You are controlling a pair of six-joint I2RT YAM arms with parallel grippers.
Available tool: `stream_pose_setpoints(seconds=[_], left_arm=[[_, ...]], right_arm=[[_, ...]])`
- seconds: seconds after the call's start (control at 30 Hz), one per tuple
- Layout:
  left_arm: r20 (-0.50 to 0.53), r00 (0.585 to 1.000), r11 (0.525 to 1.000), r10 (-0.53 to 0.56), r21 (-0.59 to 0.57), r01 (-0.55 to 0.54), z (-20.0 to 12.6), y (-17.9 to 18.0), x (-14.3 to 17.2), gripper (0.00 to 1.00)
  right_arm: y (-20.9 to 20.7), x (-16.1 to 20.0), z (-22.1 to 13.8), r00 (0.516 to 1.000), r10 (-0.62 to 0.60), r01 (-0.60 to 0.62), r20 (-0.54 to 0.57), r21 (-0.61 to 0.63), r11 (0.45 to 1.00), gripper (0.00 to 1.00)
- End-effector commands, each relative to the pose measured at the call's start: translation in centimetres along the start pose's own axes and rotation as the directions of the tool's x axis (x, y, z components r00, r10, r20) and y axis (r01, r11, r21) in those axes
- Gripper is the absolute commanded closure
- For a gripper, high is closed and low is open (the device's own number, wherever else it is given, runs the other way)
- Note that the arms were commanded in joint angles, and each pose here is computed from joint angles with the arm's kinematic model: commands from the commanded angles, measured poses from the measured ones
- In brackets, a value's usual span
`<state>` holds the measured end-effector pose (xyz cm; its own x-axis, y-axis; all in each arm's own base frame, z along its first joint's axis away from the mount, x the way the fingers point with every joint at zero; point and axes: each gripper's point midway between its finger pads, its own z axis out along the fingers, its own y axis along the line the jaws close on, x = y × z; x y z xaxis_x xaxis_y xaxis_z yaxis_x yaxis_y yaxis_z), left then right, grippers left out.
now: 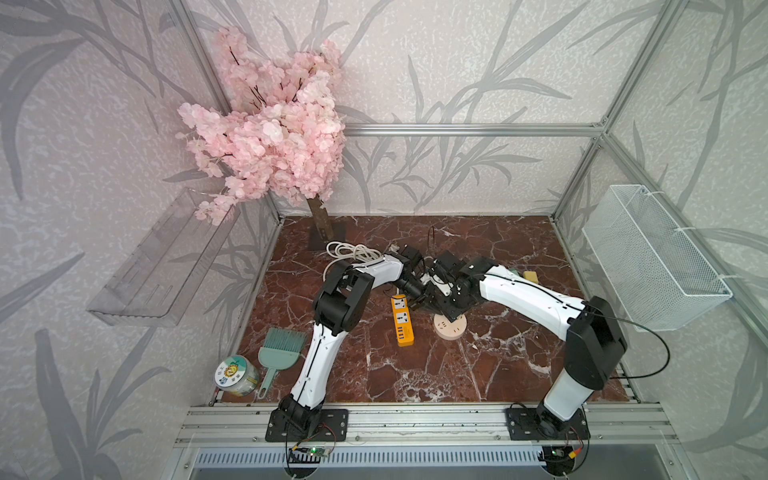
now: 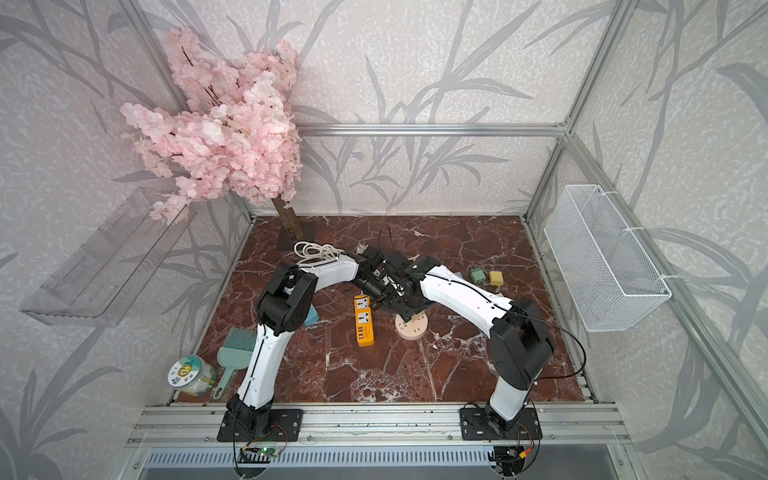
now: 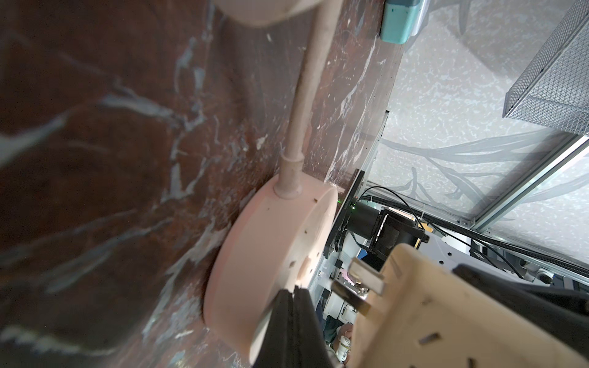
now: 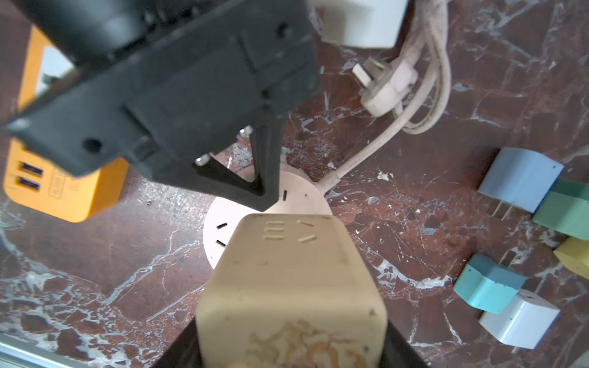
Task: Pull the plug off the socket
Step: Remove the plug from the socket, then place the plug at the center of the board.
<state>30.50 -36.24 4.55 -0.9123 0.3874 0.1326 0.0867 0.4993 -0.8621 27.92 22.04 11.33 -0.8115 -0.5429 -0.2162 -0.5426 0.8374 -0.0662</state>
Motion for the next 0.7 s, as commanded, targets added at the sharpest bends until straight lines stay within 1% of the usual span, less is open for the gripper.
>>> stream_pose_setpoints(seconds=[0.0, 0.17, 0.23, 0.3, 0.37, 0.43, 0.57, 0.6, 0.63, 0.67], left_arm=[[0.013, 0.999, 0.994, 0.033, -0.106, -0.032, -0.1, 1.5, -0.3, 1.00], [0.052, 0.982, 0.982, 0.179, -0.071, -0.175, -2.2, -3.5, -1.4, 1.00], [0.063, 0.964, 0.964, 0.259, -0.085, -0.254, -3.5, -5.7, -1.6, 1.00], [0.071, 0.938, 0.937, 0.340, -0.116, -0.331, -5.0, -7.8, -1.6, 0.98], [0.079, 0.904, 0.900, 0.419, -0.169, -0.402, -6.5, -9.7, -1.2, 0.92], [0.096, 0.862, 0.851, 0.497, -0.245, -0.464, -8.3, -11.3, -0.6, 0.82], [0.111, 0.789, 0.754, 0.604, -0.401, -0.520, -11.9, -12.9, 1.4, 0.69], [0.110, 0.775, 0.731, 0.622, -0.439, -0.523, -12.7, -13.0, 2.1, 0.62], [0.113, 0.763, 0.709, 0.636, -0.475, -0.520, -13.6, -13.0, 2.8, 0.46], [0.116, 0.756, 0.694, 0.645, -0.503, -0.515, -14.4, -12.9, 3.4, 0.43]], right_arm=[[0.5, 0.3, -1.9, 0.997, 0.076, -0.072, 0.034, -0.118, 0.990, 1.00], [-0.5, 1.1, -3.8, 0.984, 0.168, -0.154, 0.058, -0.195, 0.969, 1.00], [-1.2, 1.5, -4.6, 0.977, 0.204, -0.188, 0.061, -0.203, 0.961, 1.00], [-2.2, 2.1, -5.2, 0.971, 0.234, -0.220, 0.055, -0.192, 0.956, 1.00], [-3.3, 2.9, -5.5, 0.964, 0.263, -0.254, 0.037, -0.172, 0.952, 1.00], [-4.5, 3.8, -5.6, 0.958, 0.285, -0.281, 0.014, -0.136, 0.950, 1.00], [-6.5, 5.6, -5.0, 0.943, 0.329, -0.333, -0.058, -0.071, 0.940, 1.00], [-7.0, 6.0, -4.6, 0.936, 0.341, -0.346, -0.085, -0.051, 0.937, 1.00], [-7.5, 6.4, -4.3, 0.928, 0.354, -0.360, -0.115, -0.032, 0.933, 1.00], [-7.8, 6.6, -4.0, 0.923, 0.360, -0.367, -0.139, -0.027, 0.930, 1.00]])
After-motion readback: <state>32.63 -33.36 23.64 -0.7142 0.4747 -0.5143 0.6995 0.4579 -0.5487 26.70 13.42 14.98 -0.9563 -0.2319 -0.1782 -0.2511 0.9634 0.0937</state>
